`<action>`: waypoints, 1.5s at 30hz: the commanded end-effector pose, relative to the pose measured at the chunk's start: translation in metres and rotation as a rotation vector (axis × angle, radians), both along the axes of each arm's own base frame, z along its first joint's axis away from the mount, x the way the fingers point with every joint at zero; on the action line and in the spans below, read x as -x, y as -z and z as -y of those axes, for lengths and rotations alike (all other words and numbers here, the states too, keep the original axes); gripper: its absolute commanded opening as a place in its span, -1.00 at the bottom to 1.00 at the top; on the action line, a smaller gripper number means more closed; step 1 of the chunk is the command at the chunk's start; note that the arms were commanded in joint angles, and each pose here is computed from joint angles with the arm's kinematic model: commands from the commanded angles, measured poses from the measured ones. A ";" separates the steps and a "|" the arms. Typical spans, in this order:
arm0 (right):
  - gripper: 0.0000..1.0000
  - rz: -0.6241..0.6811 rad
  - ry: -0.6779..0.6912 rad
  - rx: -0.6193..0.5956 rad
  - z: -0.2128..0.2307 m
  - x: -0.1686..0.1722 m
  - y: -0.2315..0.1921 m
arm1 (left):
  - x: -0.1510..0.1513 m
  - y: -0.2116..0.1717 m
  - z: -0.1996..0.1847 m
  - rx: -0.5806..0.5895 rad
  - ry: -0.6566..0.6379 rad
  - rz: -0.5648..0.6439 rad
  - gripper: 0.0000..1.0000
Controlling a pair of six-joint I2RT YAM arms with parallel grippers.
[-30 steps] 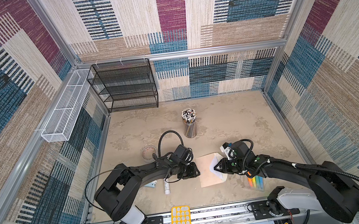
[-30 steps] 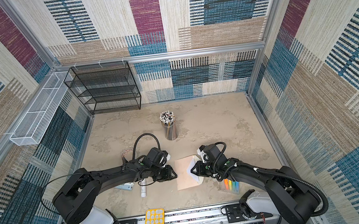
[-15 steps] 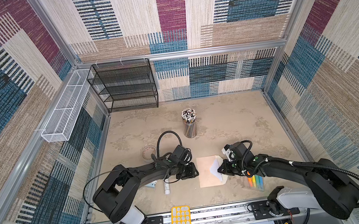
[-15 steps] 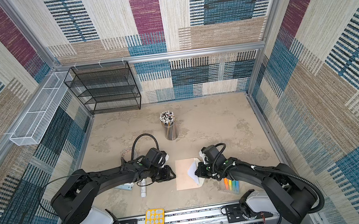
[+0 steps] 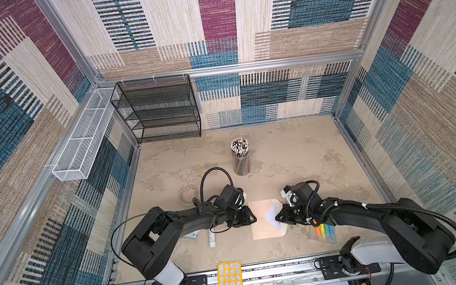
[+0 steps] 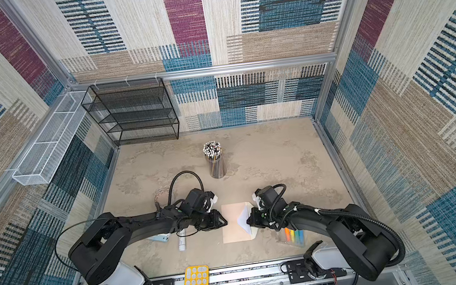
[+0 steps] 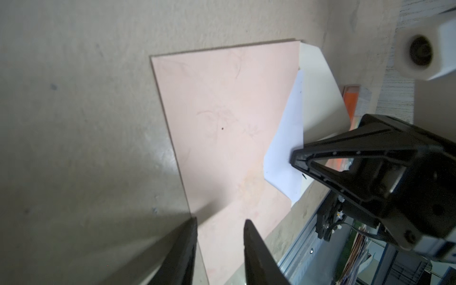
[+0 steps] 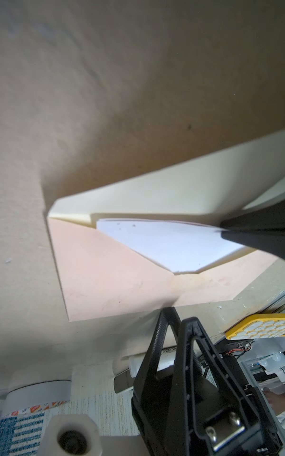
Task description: Place the letter into the envelope and seal it
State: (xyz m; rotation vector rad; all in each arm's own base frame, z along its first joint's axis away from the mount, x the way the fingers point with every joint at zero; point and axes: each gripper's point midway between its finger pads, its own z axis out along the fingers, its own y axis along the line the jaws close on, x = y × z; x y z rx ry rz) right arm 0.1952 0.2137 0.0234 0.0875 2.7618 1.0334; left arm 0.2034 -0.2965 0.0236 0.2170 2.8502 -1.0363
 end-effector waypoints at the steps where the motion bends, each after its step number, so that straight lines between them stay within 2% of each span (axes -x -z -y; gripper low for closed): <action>1: -0.91 0.016 -0.002 -0.046 -0.007 -0.004 -0.006 | 0.015 0.028 -0.030 -0.155 -0.058 -0.086 -0.29; 15: -0.93 0.004 -0.005 -0.115 -0.013 0.001 -0.009 | 0.015 0.030 -0.031 -0.151 -0.073 -0.086 -0.31; 24: -1.00 0.011 0.009 -0.103 -0.009 0.002 -0.007 | 0.017 0.033 -0.036 -0.170 -0.078 -0.091 -0.31; 31: -1.00 0.044 0.043 -0.085 -0.002 -0.001 -0.017 | 0.018 0.037 -0.039 -0.189 -0.085 -0.093 -0.33; 45: -1.00 0.040 0.082 -0.082 0.006 0.003 -0.011 | 0.018 0.037 -0.039 -0.184 -0.095 -0.098 -0.36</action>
